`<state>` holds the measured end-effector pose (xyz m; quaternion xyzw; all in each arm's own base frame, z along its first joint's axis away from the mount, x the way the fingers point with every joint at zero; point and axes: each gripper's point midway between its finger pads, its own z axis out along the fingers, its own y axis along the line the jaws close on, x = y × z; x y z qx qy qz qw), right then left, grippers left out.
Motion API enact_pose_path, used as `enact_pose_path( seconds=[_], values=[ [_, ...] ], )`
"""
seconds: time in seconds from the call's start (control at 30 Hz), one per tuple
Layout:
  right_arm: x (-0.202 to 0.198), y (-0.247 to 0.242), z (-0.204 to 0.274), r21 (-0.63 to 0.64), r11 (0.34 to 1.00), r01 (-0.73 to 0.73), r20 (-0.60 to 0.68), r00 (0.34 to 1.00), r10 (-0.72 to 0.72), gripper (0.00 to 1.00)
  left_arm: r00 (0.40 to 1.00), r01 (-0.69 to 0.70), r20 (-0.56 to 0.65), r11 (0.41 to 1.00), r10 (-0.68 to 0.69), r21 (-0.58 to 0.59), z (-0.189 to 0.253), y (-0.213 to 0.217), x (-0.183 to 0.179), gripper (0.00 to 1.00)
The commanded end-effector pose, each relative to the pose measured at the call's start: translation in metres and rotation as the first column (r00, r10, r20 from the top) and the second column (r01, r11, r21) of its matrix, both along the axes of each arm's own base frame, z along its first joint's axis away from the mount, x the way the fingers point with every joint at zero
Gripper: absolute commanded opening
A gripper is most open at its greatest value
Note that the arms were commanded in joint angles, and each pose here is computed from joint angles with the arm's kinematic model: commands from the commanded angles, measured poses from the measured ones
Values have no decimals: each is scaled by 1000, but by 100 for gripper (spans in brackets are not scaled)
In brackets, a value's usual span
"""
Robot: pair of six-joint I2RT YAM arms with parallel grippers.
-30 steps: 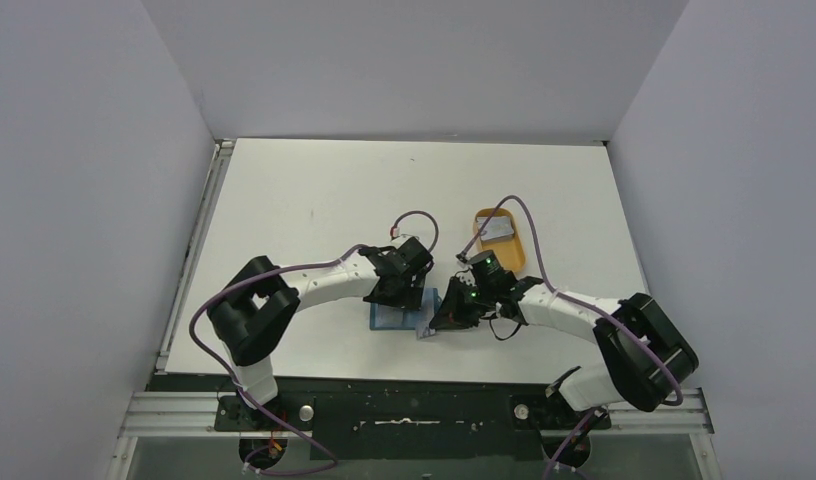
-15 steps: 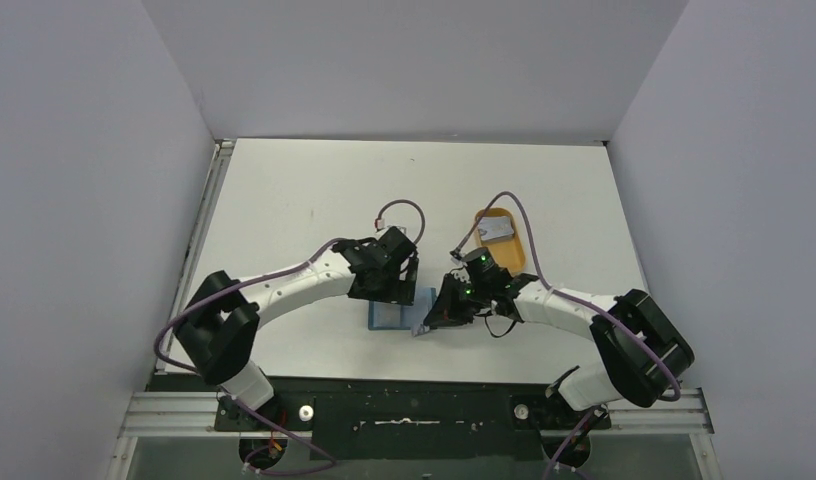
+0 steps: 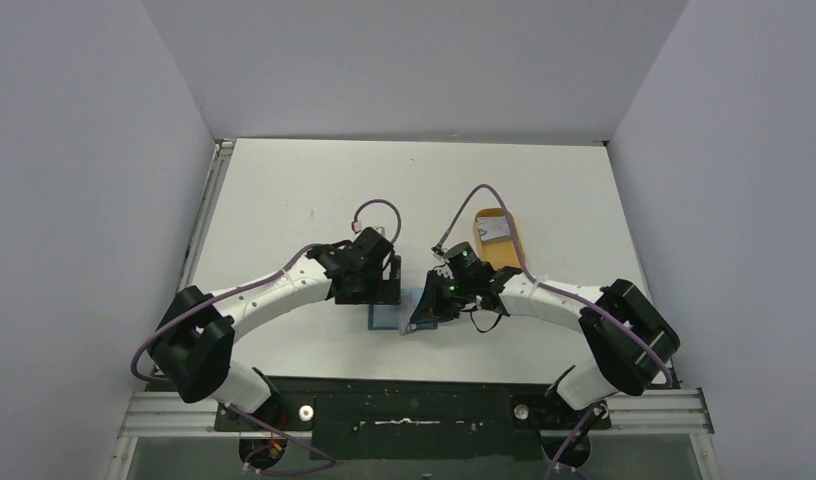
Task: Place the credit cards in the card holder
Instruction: Turn over the card slot in the card holder.
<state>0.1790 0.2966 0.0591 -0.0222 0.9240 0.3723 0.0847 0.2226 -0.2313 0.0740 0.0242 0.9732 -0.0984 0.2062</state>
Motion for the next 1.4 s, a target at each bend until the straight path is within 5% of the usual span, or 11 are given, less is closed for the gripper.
enact_pose_path(
  seconds=[0.0,0.33,0.57,1.37],
  values=[
    [11,16,7,8,1000,-25,48,999,24,0,998,-23,52,994,29,-109,18,-12,14,91],
    [12,13,12,-19,999,-43,68,997,44,0,994,-109,-31,994,109,-11,-26,11,18,73],
    [22,-9,26,2,1000,-2,97,995,2,0,979,-200,29,976,203,-91,-9,30,20,74],
    [27,6,1,77,997,21,-21,1000,-19,0,963,-262,-94,958,252,-114,-37,40,12,71]
  ],
)
